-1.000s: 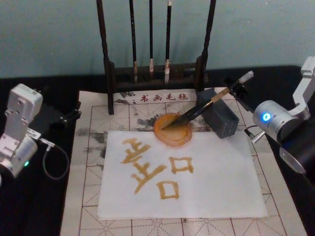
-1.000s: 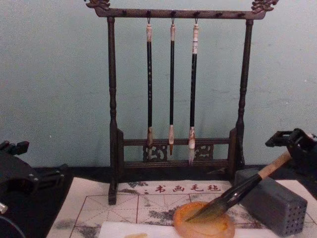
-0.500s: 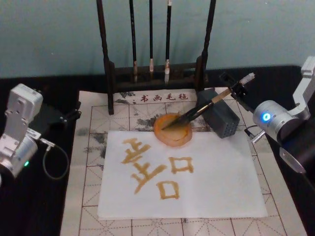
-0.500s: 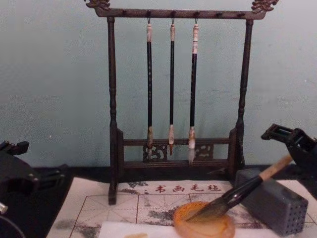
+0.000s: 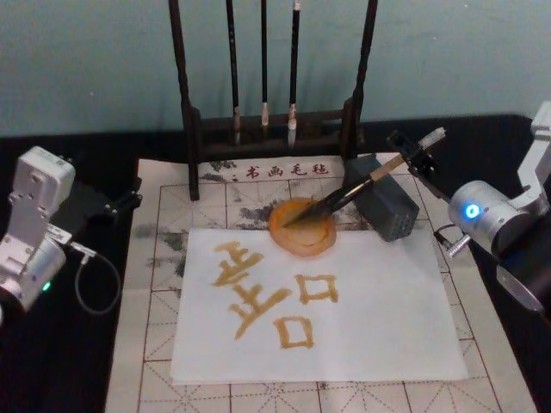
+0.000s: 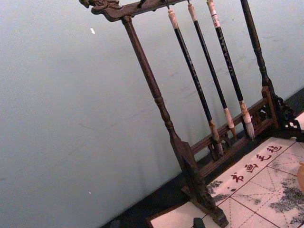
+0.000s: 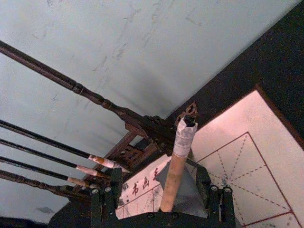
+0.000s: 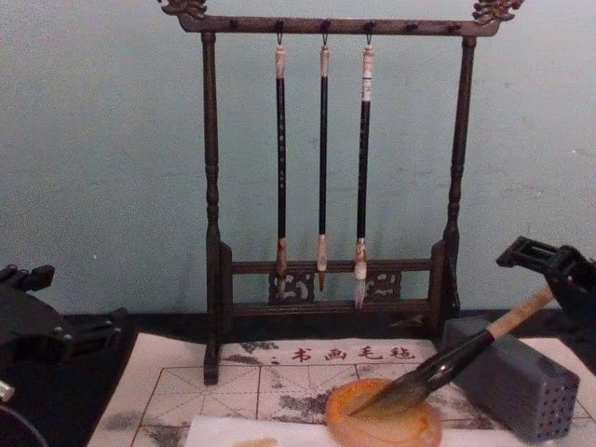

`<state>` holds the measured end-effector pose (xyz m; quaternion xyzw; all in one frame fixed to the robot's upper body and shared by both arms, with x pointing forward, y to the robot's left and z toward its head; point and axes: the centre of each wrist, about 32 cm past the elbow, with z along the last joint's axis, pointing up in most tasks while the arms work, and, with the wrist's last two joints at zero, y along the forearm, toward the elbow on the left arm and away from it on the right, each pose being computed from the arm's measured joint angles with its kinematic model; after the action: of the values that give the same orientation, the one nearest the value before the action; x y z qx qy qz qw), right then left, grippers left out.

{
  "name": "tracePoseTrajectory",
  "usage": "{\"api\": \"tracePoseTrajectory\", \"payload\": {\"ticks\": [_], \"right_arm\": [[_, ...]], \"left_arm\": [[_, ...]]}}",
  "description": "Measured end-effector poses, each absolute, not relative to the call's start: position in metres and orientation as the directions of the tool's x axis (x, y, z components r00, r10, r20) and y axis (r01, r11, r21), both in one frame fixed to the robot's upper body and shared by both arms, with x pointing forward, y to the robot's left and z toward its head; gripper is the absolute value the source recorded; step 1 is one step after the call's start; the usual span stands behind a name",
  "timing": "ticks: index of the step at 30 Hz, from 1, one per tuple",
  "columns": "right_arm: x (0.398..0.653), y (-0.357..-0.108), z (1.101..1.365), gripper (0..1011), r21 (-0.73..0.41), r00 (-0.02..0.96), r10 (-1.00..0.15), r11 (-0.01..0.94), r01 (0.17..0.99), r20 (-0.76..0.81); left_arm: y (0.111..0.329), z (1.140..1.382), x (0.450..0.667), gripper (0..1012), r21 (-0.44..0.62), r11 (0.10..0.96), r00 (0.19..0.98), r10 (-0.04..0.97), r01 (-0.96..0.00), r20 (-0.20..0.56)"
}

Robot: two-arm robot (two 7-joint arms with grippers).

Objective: Pick up the brush from the inkstone, write on the paper, then place the brush back to its original position.

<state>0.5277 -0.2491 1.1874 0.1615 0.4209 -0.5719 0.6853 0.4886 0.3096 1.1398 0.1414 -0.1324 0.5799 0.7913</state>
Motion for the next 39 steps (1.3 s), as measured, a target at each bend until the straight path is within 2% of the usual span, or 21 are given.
{"api": "tracePoseTrajectory", "payload": {"ticks": [6,15,18,28,39], "right_arm": [[0.517,-0.256,1.185,1000,-0.247,0.017,-0.665,0.301,0.921,-0.746],[0.483,-0.267,1.178,1000,-0.199,0.111,-0.744,0.315,0.928,-0.659],[0.467,-0.269,1.173,1000,-0.153,0.185,-0.792,0.331,0.931,-0.582],[0.439,-0.271,1.161,1000,-0.085,0.361,-0.880,0.403,0.911,-0.308],[0.434,-0.270,1.154,1000,-0.099,0.416,-0.907,0.420,0.902,-0.061]], "left_arm": [[0.310,1.140,0.489,1001,0.070,0.287,0.292,0.880,-0.955,0.374],[0.310,1.140,0.489,1001,0.070,0.287,0.292,0.880,-0.955,0.374],[0.310,1.140,0.489,1001,0.070,0.287,0.292,0.880,-0.955,0.374],[0.310,1.140,0.489,1001,0.070,0.287,0.292,0.880,-0.955,0.374],[0.310,1.140,0.489,1001,0.070,0.287,0.292,0.880,-0.955,0.374]]}}
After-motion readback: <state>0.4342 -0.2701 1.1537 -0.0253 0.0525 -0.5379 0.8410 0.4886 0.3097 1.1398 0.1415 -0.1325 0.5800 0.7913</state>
